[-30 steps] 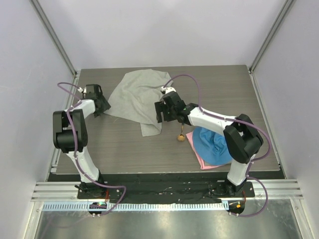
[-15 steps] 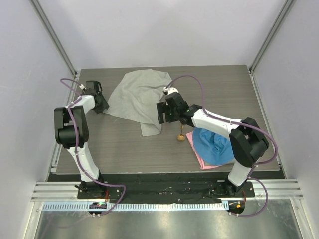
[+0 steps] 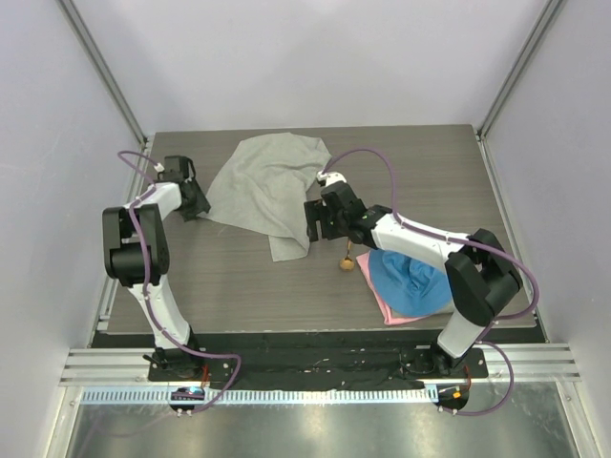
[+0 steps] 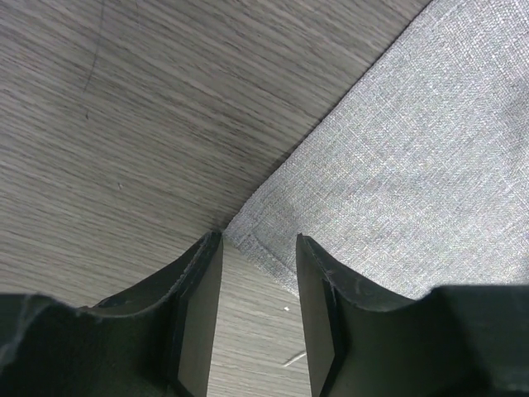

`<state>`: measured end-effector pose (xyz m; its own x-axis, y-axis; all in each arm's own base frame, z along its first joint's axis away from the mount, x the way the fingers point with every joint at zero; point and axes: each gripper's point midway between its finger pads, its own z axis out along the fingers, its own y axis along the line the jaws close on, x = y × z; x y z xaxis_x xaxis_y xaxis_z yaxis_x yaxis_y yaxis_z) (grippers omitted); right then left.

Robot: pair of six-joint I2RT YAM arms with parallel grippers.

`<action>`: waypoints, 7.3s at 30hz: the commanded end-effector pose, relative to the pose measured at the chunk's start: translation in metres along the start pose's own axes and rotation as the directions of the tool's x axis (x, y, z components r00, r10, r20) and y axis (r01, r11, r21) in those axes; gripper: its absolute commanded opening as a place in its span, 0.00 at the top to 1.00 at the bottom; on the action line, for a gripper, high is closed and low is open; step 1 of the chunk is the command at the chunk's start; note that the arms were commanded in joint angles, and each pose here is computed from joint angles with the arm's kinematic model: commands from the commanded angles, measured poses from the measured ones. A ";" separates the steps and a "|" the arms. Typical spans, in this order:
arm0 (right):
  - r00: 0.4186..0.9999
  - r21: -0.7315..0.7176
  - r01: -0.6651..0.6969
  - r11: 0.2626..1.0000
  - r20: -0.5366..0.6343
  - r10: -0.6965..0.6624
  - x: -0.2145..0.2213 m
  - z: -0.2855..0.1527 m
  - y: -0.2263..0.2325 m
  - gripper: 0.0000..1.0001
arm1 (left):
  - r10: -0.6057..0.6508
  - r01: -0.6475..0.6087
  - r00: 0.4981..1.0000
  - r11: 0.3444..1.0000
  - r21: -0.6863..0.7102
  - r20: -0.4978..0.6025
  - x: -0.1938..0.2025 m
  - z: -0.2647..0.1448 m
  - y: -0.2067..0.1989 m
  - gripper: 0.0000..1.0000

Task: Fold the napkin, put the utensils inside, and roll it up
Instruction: Flatten the napkin out

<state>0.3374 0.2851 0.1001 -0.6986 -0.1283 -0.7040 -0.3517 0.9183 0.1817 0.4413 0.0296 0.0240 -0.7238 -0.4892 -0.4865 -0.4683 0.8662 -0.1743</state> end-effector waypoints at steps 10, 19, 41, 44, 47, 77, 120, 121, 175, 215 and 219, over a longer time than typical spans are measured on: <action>0.996 -0.010 0.016 1.000 0.091 -0.015 -0.017 -0.017 0.001 0.19 | 0.040 -0.036 0.980 0.999 0.027 -0.194 0.044 0.013 0.003 1.00; 1.000 -0.084 0.015 0.996 0.010 -0.014 0.008 0.003 0.021 0.19 | -0.070 0.050 0.988 0.989 0.140 0.140 -0.040 -0.070 -0.018 1.00; 0.995 -0.214 -0.012 0.977 -0.099 -0.010 0.007 0.065 0.084 0.19 | -0.308 0.228 0.915 0.928 0.294 0.262 -0.070 -0.158 0.053 1.00; 0.995 -0.230 -0.044 0.972 -0.098 0.022 0.001 0.076 0.095 0.19 | -0.339 0.253 0.903 0.916 0.310 0.265 -0.074 -0.159 0.058 1.00; 0.993 -0.187 -0.049 0.981 -0.115 0.028 0.002 0.089 0.091 0.20 | -0.350 0.261 0.902 0.908 0.327 0.252 -0.074 -0.158 0.057 1.00; 0.929 0.226 0.171 0.959 0.288 -0.233 -0.164 -0.052 0.025 0.67 | -0.286 0.138 0.854 0.930 0.341 0.434 -0.110 -0.251 0.054 1.00; 0.954 -0.027 0.139 0.990 -0.265 -0.141 0.052 0.054 0.036 0.47 | -0.228 0.160 0.952 0.939 0.304 0.205 -0.050 -0.174 0.063 1.00; 0.954 -0.023 0.142 0.990 -0.264 -0.143 0.052 0.054 0.035 0.47 | -0.230 0.162 0.952 0.939 0.302 0.203 -0.049 -0.173 0.064 1.00; 0.503 -0.064 0.202 0.977 0.863 -0.048 -0.264 -0.401 0.064 0.99 | -0.257 -0.107 0.351 0.944 0.311 0.900 -0.141 -0.607 0.028 1.00; 0.902 -0.201 -0.078 0.976 0.403 0.155 -0.279 0.058 -0.080 0.14 | -0.104 0.020 0.933 0.971 0.238 0.344 -0.175 -0.111 -0.022 0.09; 0.937 -0.311 -0.105 0.945 0.287 0.198 -0.246 0.083 -0.055 0.17 | -0.070 -0.027 0.948 0.955 0.297 0.311 -0.119 -0.103 -0.065 0.09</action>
<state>0.5991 0.2667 0.2523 -0.4041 0.1689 -0.8990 -0.4234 0.8367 0.3474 0.5125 0.0739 0.1822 -0.5039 -0.4984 -0.7055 -0.3521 0.8643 -0.3592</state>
